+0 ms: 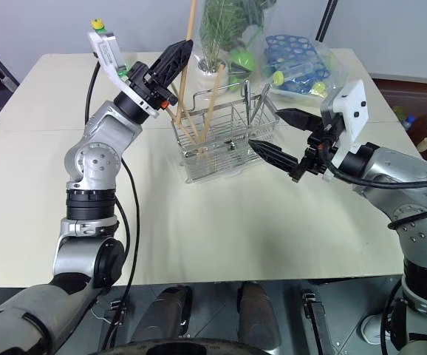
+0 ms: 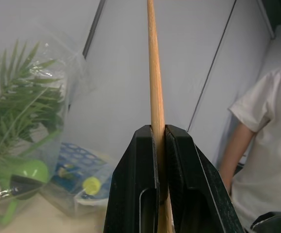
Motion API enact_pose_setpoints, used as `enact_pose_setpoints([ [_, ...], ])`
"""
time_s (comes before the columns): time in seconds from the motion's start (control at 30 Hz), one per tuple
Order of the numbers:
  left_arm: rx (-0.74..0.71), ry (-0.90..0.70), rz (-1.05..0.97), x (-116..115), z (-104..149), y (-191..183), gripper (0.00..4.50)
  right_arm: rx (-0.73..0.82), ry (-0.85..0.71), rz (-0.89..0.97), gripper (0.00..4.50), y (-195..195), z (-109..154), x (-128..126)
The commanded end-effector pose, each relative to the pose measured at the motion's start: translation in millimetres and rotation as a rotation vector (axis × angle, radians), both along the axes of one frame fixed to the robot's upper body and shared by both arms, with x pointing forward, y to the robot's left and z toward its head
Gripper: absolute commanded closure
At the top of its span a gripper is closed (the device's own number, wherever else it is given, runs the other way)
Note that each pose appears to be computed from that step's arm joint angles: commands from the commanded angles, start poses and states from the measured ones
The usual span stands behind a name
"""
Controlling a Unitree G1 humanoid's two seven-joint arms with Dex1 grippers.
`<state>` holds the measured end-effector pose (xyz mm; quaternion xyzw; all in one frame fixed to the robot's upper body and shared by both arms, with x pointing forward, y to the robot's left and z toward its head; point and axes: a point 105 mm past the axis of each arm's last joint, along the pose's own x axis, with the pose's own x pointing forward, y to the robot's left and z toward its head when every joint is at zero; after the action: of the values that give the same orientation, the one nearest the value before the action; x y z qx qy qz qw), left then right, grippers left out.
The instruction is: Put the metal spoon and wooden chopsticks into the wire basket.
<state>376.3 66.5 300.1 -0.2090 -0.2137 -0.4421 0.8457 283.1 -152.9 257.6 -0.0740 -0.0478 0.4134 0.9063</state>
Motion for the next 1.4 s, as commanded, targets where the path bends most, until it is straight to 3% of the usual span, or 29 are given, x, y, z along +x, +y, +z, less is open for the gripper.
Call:
enact_pose_setpoints([
  [0.03, 0.006, -0.033, -0.017, -2.2, 1.3, -9.1, 4.43, 0.009, -0.061, 0.006, 0.0, 2.1, 13.0, -6.2],
  [0.37, 0.026, -0.063, -0.054, -9.2, -1.0, -19.3, 4.43, 0.015, -0.068, -0.004, 0.0, 4.1, 14.2, -6.8],
  [0.6, 0.005, -0.186, -0.073, -29.9, 39.8, -19.4, 4.43, 0.016, -0.066, -0.003, 0.0, 4.3, 13.2, -6.9],
  [0.8, -0.002, -0.188, -0.167, -56.7, 47.8, -26.3, 4.43, 0.022, -0.065, 0.006, 0.0, 5.8, 12.1, -5.7],
  [1.4, -0.045, -0.038, -0.085, -24.8, 17.4, -20.4, 4.43, 0.03, -0.068, 0.025, 0.0, 10.3, 12.3, -2.9],
])
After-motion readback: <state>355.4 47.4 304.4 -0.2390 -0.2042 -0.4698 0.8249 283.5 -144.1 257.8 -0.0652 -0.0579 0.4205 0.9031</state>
